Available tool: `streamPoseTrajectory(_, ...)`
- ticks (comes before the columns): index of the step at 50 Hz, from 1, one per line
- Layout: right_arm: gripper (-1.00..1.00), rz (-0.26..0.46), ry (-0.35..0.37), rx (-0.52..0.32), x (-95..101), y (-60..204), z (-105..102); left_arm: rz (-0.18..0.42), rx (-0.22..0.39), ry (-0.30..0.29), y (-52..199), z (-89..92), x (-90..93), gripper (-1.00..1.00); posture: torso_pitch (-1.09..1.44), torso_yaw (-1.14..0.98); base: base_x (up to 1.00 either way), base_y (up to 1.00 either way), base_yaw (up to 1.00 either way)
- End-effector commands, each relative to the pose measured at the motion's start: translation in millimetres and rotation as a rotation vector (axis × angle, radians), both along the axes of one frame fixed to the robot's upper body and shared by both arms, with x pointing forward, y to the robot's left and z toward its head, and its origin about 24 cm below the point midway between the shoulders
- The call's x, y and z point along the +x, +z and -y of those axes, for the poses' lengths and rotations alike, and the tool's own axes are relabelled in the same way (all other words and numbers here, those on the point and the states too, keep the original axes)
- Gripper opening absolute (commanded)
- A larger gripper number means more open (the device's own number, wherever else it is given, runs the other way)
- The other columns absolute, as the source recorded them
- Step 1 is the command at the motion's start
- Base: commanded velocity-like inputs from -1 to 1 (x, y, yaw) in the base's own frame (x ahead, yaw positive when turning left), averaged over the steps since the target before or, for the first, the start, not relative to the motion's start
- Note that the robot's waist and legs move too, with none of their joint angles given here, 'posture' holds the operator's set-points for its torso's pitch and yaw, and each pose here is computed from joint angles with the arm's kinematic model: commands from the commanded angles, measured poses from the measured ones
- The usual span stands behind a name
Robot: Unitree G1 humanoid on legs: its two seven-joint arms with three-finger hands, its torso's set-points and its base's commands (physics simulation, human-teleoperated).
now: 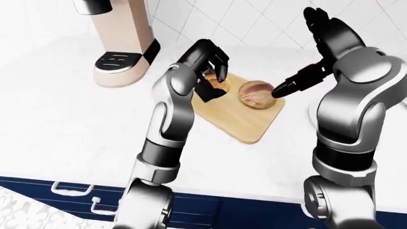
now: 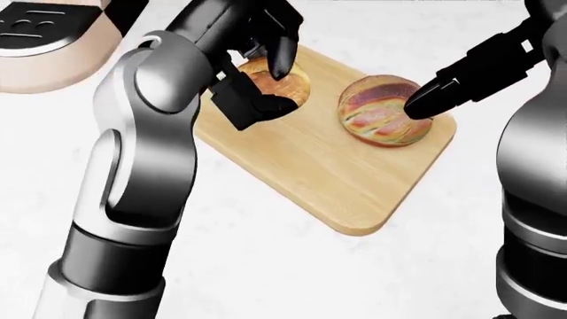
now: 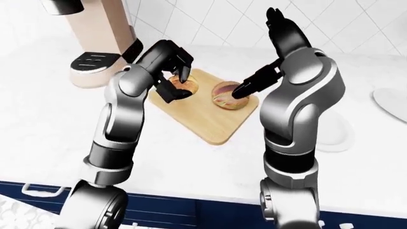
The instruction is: Place all breads on the cutting board.
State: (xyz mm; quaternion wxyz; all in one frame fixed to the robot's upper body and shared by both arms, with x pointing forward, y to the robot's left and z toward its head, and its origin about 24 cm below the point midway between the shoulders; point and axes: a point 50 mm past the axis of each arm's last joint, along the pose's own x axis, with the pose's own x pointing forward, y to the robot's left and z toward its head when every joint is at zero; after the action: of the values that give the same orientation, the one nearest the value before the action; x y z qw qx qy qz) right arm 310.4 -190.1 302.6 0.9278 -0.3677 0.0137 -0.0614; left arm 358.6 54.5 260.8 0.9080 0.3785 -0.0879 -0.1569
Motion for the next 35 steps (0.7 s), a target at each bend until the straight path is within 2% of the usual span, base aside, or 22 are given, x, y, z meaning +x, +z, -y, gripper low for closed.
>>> streamPoseTrajectory(1, 1.0, 0.078, -0.013, -0.016, -6.2, 14.6, 1.6, 0.106, -0.011, -0.013, 21.0, 3.4, -4.4, -1.0, 0.0, 0.0, 0.0, 0.0, 0.0)
streamPoseTrajectory(8, 1.0, 0.075, -0.014, -0.009, -6.6, 13.6, 3.4, 0.088, -0.006, -0.02, 13.2, 10.4, 2.8, -1.0, 0.0, 0.0, 0.0, 0.0, 0.0)
streamPoseTrajectory(17, 1.0, 0.067, -0.01, -0.009, -5.3, 8.4, 1.8, 0.077, 0.011, -0.042, 5.4, 21.1, 3.2, -1.0, 0.0, 0.0, 0.0, 0.0, 0.0)
streamPoseTrajectory(19, 1.0, 0.067, -0.01, -0.008, -5.9, 8.2, 1.7, 0.075, 0.017, -0.043, 4.6, 21.1, 2.9, -0.8, 0.0, 0.0, 0.0, 0.0, 0.0)
streamPoseTrajectory(28, 1.0, 0.062, -0.011, -0.007, -5.2, 4.2, 2.4, 0.071, 0.025, -0.036, 2.3, 19.0, 3.7, -0.3, 0.0, 0.0, 0.0, 0.0, 0.0)
streamPoseTrajectory(29, 1.0, 0.062, -0.011, -0.007, -5.2, 4.2, 2.4, 0.071, 0.026, -0.035, 2.6, 18.9, 3.7, -0.11, 0.0, 0.0, 0.0, 0.0, 0.0)
streamPoseTrajectory(33, 1.0, 0.062, -0.012, -0.007, -5.7, 3.2, 3.1, 0.066, 0.033, -0.038, 1.0, 19.1, 2.7, 0.22, 0.0, 0.0, 0.0, 0.0, 0.0)
streamPoseTrajectory(35, 1.0, 0.062, -0.013, -0.005, -5.5, 2.4, 3.3, 0.061, 0.039, -0.036, -2.5, 19.0, 3.6, 0.52, 0.0, 0.0, 0.0, 0.0, 0.0)
